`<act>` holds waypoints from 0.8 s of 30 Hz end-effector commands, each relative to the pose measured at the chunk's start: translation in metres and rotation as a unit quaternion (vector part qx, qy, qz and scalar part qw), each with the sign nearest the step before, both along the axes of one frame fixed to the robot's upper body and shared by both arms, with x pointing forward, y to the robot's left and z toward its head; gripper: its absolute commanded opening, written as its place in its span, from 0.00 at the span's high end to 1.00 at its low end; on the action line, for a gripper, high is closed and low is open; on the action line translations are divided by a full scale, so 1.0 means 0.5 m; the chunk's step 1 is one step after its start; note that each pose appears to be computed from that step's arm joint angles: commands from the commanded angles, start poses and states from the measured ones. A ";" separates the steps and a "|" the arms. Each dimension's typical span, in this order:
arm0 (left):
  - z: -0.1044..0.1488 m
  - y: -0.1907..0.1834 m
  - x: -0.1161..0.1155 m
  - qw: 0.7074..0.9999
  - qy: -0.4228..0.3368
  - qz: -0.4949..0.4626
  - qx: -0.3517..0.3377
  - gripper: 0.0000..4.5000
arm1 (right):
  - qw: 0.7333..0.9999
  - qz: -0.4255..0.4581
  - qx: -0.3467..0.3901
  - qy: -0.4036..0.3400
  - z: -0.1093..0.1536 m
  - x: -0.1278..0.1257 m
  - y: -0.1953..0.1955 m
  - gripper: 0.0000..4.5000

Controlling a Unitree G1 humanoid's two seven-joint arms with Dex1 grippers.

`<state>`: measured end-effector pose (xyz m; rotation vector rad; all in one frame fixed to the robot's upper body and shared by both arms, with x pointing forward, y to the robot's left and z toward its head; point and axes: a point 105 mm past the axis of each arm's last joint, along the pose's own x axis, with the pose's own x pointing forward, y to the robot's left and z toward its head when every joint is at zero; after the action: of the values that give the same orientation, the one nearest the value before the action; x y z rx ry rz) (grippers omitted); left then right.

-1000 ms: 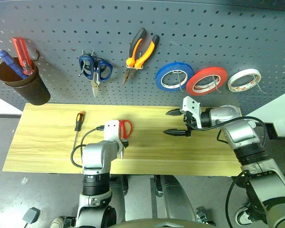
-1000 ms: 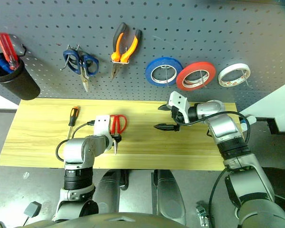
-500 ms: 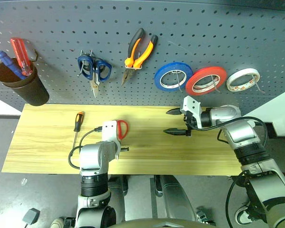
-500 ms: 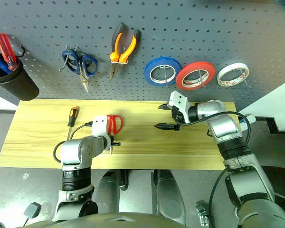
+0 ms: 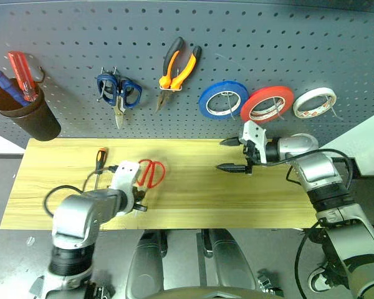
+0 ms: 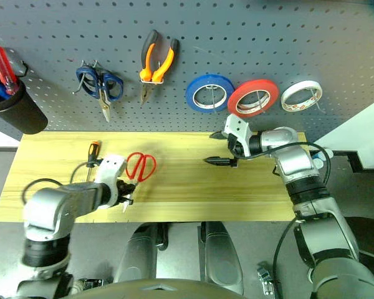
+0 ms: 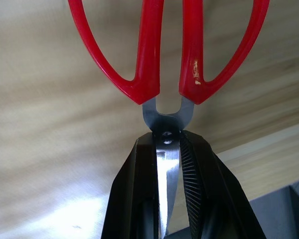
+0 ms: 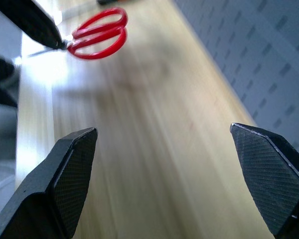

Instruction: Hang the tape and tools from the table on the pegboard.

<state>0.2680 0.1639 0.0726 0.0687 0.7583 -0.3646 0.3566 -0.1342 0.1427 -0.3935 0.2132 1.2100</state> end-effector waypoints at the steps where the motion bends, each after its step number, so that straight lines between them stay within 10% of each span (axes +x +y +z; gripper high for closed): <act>1: 0.039 -0.001 -0.017 0.998 -0.058 -0.033 -0.005 0.93 | 0.998 0.028 0.051 -0.005 0.053 -0.012 0.007 0.00; 24: 0.155 0.014 -0.091 0.922 -0.374 -0.039 -0.094 0.93 | 0.987 0.133 0.090 -0.008 0.136 -0.102 0.022 0.00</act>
<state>0.2252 0.1705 0.1349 0.0222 0.0462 -0.4397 0.3107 -0.1204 0.2000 -0.2579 0.0790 1.4669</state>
